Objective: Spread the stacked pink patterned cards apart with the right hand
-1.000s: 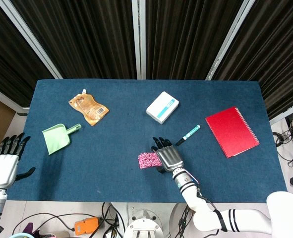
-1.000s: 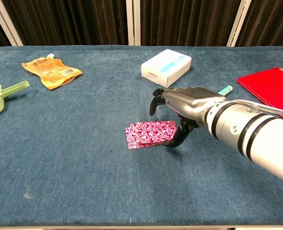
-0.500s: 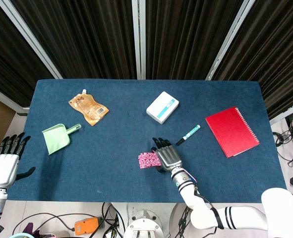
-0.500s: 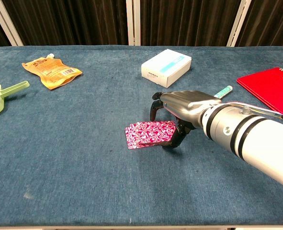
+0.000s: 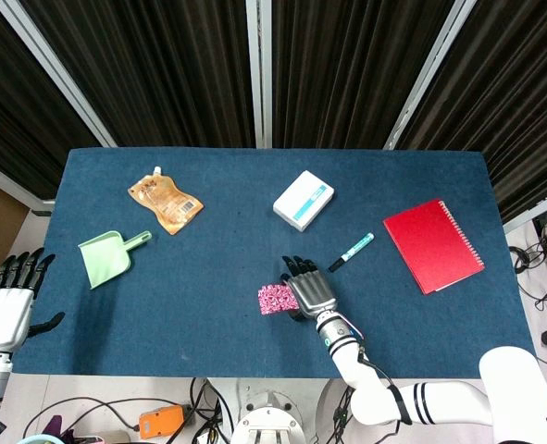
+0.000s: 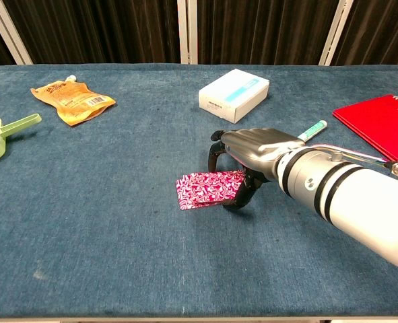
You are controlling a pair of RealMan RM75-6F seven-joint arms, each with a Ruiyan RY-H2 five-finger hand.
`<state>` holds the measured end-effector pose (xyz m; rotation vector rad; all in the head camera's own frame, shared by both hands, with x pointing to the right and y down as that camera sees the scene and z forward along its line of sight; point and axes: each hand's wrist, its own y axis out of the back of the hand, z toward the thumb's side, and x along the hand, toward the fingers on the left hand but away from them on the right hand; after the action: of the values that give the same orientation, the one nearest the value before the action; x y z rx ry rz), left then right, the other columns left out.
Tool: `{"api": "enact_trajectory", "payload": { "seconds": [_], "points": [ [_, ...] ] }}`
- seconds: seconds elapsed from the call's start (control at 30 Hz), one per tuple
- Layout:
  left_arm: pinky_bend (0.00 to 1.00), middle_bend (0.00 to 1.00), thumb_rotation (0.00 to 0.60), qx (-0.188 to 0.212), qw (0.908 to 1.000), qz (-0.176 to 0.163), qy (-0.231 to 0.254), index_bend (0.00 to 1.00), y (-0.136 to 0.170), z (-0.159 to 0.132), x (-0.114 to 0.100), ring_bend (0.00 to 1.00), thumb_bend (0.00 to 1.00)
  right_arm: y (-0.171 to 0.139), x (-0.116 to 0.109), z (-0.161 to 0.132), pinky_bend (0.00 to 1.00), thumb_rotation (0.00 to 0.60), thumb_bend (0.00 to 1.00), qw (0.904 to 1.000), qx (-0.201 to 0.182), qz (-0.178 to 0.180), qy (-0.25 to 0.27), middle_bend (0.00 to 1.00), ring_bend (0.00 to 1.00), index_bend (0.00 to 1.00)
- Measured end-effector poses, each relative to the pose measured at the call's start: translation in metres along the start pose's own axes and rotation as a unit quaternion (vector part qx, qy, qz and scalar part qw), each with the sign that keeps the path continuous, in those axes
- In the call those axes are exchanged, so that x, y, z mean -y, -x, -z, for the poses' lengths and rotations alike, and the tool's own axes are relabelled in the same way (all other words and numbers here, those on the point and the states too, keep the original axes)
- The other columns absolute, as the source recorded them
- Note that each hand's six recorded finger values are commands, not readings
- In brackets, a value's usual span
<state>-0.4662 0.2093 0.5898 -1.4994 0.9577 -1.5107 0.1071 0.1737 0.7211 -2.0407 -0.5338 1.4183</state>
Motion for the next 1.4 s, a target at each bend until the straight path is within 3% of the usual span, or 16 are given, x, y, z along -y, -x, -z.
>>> {"api": "enact_trajectory", "payload": {
  "seconds": [0.3,0.77,1.1,1.4],
  "points": [
    [0.00,0.02,0.600,-0.001,1.0000,0.000,0.001,0.10,0.001,0.001,0.001,0.00,0.09,-0.001,-0.003,0.001,0.14,0.600,0.48,0.9999,-0.002,0.008,0.006,0.25,0.12,0.51],
    [0.00,0.02,0.600,0.001,1.0000,-0.002,0.001,0.10,0.001,0.001,-0.001,0.00,0.09,-0.008,-0.034,0.012,0.14,0.600,0.48,0.9988,-0.004,0.045,0.022,0.27,0.16,0.51],
    [0.00,0.02,0.600,0.002,1.0000,0.002,-0.001,0.10,-0.001,-0.002,0.000,0.00,0.09,0.020,-0.056,0.031,0.12,0.600,0.48,0.9979,0.017,0.062,-0.001,0.27,0.13,0.51],
    [0.00,0.02,0.600,0.000,1.0000,0.006,-0.004,0.10,-0.003,-0.002,-0.001,0.00,0.09,0.054,-0.057,0.012,0.09,0.600,0.48,0.9980,0.001,0.061,-0.018,0.27,0.12,0.50]
  ]
}}
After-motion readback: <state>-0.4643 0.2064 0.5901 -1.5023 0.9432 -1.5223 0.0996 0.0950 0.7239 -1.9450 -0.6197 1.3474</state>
